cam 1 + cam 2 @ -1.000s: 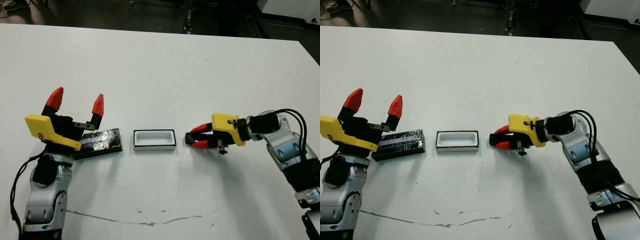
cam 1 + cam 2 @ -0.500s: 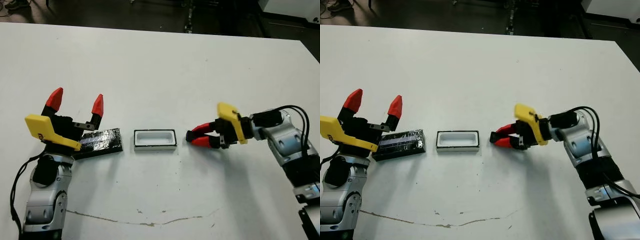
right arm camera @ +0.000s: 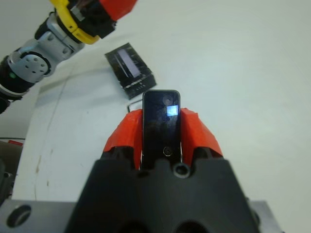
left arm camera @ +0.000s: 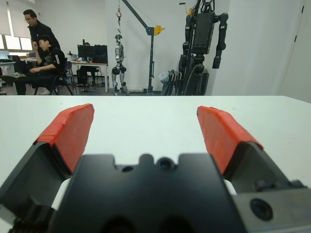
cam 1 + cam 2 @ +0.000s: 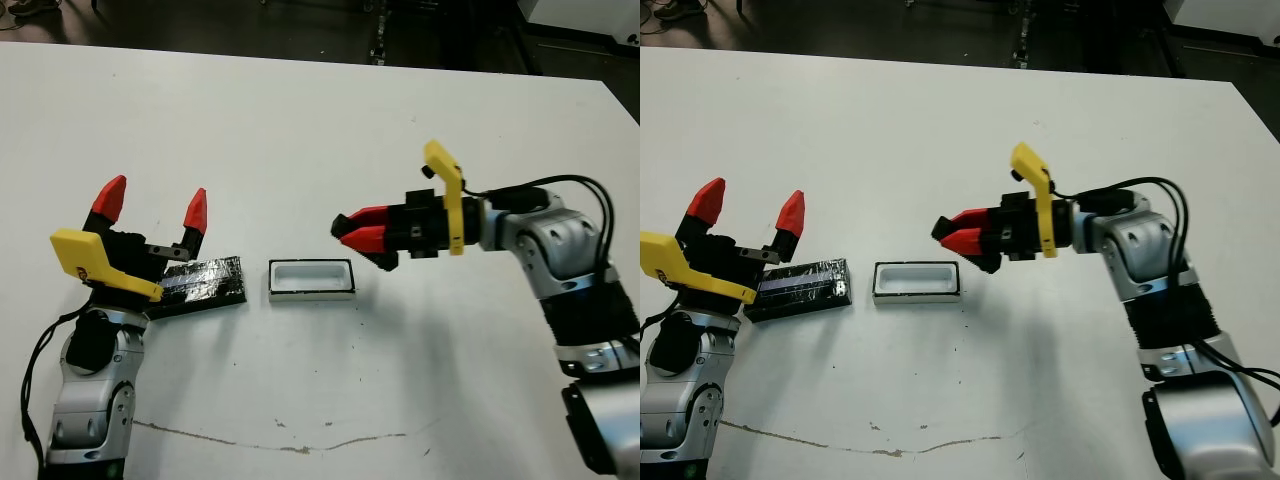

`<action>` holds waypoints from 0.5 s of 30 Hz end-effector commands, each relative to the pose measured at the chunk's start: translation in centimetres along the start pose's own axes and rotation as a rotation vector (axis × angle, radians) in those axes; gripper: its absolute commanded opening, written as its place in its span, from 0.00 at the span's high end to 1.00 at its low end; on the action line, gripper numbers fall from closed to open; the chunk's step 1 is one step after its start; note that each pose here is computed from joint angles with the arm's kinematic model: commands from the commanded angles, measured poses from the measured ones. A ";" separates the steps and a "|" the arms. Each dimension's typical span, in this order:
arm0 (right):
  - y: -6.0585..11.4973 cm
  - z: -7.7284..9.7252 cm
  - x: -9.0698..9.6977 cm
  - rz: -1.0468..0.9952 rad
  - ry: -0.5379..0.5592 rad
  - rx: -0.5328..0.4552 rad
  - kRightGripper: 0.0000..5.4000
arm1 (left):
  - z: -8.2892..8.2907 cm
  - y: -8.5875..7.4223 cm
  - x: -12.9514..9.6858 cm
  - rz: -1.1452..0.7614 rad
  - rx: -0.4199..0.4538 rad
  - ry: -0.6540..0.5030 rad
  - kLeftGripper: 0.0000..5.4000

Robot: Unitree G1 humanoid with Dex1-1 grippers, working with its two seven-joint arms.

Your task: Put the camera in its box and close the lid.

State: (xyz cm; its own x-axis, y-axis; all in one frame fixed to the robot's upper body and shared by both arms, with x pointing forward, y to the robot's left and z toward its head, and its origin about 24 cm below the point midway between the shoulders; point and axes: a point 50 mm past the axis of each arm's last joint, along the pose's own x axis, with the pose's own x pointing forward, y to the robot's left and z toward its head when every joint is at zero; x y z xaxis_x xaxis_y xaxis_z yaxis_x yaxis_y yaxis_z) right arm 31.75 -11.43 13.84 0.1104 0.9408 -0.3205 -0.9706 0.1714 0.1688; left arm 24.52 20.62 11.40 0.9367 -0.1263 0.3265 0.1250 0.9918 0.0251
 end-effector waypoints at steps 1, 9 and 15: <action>0.0 0.2 1.3 0.021 0.003 -0.032 0.68 | -0.2 -0.1 -0.2 0.003 -0.005 0.017 0.00; 0.0 -0.3 4.4 0.057 0.055 -0.100 0.68 | -0.2 0.0 -0.1 0.000 -0.002 0.015 0.00; -0.1 0.1 5.6 0.062 0.086 -0.138 0.68 | -0.1 0.0 -0.1 0.004 -0.009 0.013 0.00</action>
State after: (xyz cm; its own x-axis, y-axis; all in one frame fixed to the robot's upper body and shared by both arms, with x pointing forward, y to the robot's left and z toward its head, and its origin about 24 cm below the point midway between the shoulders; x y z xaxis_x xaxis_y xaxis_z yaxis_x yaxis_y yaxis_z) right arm 32.14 -6.25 11.70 0.0256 0.9262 -0.3760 -0.9932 0.0665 0.0961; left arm 24.53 20.61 11.40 0.9372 -0.1266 0.3250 0.1267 0.9917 0.0209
